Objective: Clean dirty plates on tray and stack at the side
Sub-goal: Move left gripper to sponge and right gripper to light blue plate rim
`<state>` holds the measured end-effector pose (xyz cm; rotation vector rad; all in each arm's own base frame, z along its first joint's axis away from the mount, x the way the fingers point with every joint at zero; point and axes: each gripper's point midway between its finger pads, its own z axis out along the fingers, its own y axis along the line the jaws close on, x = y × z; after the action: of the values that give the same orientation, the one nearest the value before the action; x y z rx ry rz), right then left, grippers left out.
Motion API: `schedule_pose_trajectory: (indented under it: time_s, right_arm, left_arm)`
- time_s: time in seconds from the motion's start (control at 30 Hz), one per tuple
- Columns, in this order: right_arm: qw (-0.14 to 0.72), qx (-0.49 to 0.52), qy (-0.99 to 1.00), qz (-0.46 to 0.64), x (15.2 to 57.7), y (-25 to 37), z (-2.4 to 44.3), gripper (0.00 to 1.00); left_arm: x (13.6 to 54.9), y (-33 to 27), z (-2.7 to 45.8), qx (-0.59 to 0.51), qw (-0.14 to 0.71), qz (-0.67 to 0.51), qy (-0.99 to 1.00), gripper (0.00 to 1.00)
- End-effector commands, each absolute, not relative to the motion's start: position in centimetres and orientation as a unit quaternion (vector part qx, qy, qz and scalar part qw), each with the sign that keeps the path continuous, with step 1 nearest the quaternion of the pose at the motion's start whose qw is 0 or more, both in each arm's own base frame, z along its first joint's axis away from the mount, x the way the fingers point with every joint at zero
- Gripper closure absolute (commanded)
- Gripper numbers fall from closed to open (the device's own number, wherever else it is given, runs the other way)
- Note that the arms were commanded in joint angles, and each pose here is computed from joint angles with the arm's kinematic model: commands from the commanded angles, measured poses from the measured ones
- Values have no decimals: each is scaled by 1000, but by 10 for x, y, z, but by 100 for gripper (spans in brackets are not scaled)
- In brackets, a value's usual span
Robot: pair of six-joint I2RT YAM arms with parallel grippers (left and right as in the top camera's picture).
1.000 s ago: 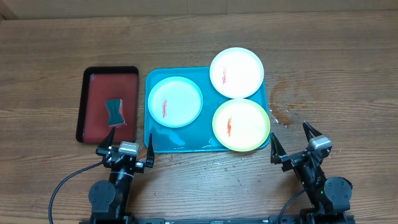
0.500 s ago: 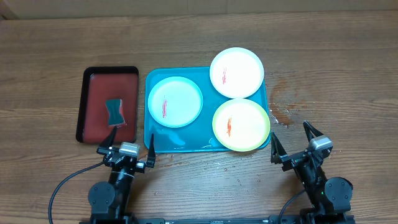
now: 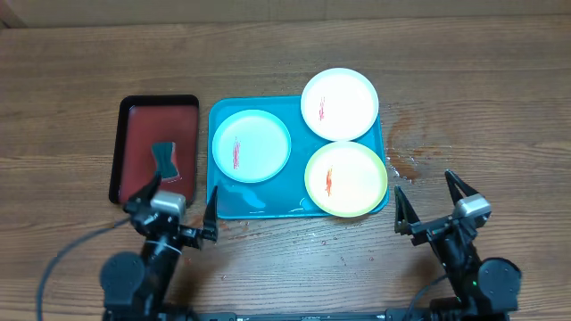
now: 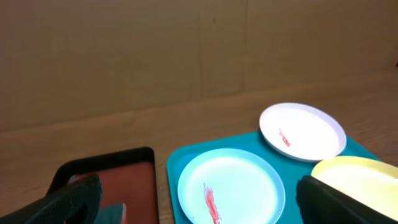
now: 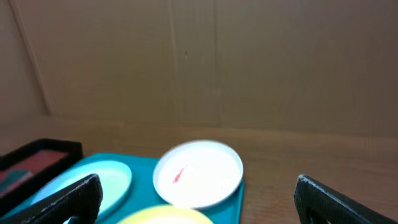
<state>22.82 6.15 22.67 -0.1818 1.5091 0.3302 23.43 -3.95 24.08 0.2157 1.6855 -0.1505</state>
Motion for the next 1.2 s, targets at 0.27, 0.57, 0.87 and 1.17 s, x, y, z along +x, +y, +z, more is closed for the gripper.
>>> schedule_pose_trajectory:
  time_s: [0.27, 0.57, 0.87, 1.17]
  right_arm:
    - [651, -115, 725, 193, 228, 81, 324, 0]
    - [474, -111, 840, 242, 275, 102, 338, 0]
    - [403, -99, 845, 336, 362, 137, 328, 0]
    - [327, -52, 910, 247, 432, 199, 201, 17]
  left_arm:
    - [266, -45, 305, 116, 508, -76, 850, 0]
    - [290, -60, 321, 131, 326, -131, 927, 0]
    - [332, -62, 274, 119, 239, -144, 953, 1]
    - [368, 16, 241, -99, 224, 40, 969, 0]
